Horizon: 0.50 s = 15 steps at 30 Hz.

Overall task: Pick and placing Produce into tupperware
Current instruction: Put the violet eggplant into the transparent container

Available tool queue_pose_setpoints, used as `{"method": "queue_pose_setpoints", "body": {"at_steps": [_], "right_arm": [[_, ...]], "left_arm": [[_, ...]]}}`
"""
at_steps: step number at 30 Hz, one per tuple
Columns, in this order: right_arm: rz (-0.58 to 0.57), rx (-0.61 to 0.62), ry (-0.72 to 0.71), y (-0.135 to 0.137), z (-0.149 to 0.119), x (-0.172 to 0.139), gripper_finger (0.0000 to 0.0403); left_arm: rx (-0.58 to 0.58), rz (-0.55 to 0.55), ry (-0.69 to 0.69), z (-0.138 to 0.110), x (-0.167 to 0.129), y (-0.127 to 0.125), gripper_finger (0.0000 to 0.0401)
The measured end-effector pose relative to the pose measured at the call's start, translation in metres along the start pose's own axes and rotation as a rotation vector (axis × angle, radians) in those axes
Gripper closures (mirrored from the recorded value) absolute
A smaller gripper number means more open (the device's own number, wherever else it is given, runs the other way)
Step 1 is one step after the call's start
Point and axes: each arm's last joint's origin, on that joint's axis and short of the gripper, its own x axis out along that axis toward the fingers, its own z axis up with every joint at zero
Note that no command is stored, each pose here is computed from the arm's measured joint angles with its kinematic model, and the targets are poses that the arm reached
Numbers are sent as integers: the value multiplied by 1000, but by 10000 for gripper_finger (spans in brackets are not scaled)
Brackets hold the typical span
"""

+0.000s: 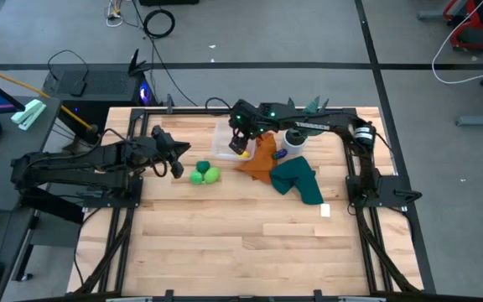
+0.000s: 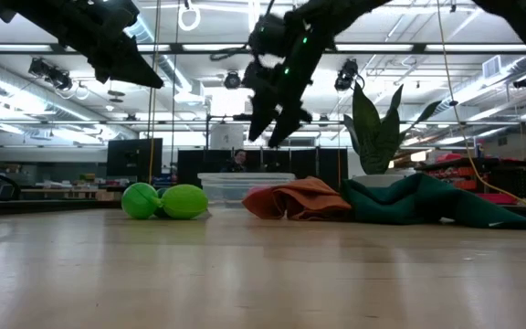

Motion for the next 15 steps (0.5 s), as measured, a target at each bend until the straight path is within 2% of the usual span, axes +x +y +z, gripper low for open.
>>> {"method": "queue_pose_setpoints", "body": {"at_steps": [7,15], "right_arm": [[-22,-98,27,21,-13,-56,131],[-67,-118,133,35,-36,-95,135]], "left_arm": [[1,0,0,0,0,0,359],[1,0,-1,0,0,0,365]]}}
